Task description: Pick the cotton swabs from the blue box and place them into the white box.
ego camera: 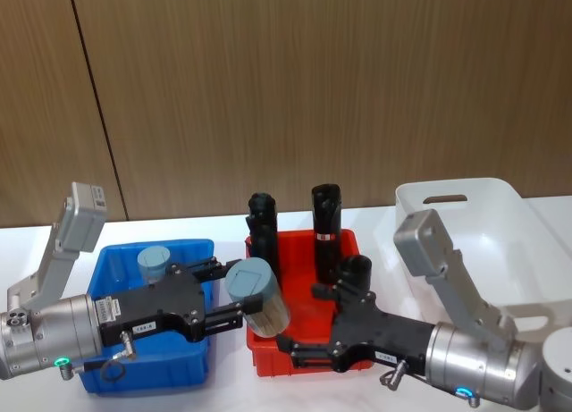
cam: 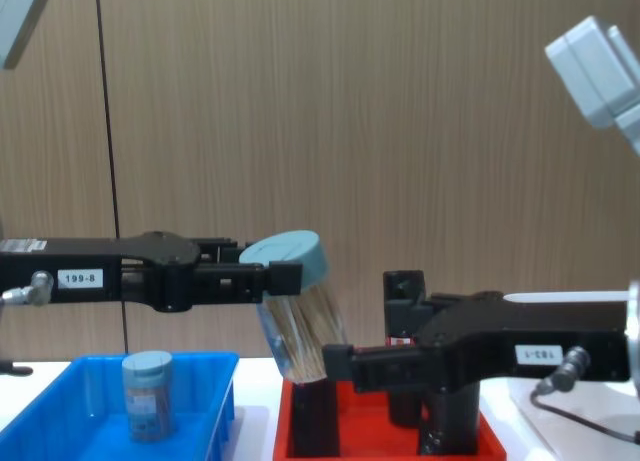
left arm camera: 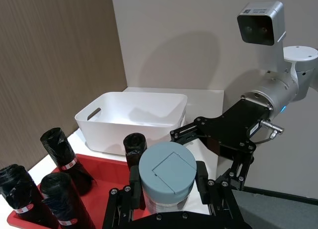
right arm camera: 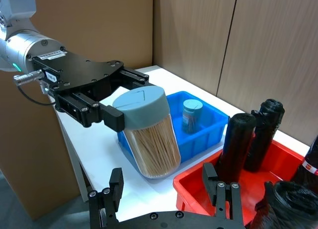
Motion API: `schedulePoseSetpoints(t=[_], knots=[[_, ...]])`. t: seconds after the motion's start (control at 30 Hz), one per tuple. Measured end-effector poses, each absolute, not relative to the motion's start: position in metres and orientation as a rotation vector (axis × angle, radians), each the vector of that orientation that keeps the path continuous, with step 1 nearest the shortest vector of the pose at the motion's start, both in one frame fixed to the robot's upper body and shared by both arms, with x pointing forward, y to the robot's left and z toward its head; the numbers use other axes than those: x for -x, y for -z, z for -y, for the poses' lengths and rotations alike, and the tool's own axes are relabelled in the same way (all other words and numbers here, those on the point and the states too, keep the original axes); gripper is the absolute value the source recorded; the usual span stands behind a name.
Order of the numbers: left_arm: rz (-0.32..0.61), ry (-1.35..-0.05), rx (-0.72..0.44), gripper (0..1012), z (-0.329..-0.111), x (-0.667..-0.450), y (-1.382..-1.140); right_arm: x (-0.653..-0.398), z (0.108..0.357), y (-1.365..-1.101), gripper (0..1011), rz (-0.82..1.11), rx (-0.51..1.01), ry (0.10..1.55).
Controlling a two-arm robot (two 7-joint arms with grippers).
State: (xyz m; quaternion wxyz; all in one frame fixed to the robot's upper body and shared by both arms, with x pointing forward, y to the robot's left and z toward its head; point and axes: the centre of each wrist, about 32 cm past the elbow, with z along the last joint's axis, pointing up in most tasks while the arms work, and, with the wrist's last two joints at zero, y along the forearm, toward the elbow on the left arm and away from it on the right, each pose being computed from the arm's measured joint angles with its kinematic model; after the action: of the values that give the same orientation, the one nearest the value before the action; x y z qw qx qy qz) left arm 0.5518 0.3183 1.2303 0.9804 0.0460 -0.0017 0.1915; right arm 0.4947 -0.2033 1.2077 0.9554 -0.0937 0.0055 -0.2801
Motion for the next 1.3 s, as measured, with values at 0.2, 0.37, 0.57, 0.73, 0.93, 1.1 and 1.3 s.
schedulePoseSetpoints(t=[0.2, 0.37, 0.57, 0.73, 0.93, 1.1, 1.3], knots=[[0.003, -0.385, -0.093, 660, -0.318, -0.552, -1.23, -0.499, 0.197, -1.208, 1002, -0.006, 0.187, 0.562], [0.003, -0.385, -0.093, 660, -0.318, -0.552, -1.23, -0.502, 0.192, -1.209, 1002, -0.004, 0.183, 0.555], [0.003, -0.386, -0.093, 660, -0.318, -0.552, -1.23, -0.504, 0.185, -1.209, 1001, -0.001, 0.181, 0.541], [0.003, -0.385, -0.093, 660, -0.318, -0.552, -1.23, -0.506, 0.178, -1.21, 1002, 0.002, 0.181, 0.526], [0.003, -0.385, -0.093, 660, -0.318, -0.552, -1.23, -0.507, 0.171, -1.21, 1001, 0.006, 0.183, 0.513], [0.003, -0.386, -0.093, 660, -0.318, -0.552, -1.23, -0.508, 0.167, -1.21, 1002, 0.009, 0.185, 0.505], [0.003, -0.385, -0.093, 660, -0.318, -0.552, -1.23, -0.51, 0.161, -1.21, 1002, 0.015, 0.184, 0.5]])
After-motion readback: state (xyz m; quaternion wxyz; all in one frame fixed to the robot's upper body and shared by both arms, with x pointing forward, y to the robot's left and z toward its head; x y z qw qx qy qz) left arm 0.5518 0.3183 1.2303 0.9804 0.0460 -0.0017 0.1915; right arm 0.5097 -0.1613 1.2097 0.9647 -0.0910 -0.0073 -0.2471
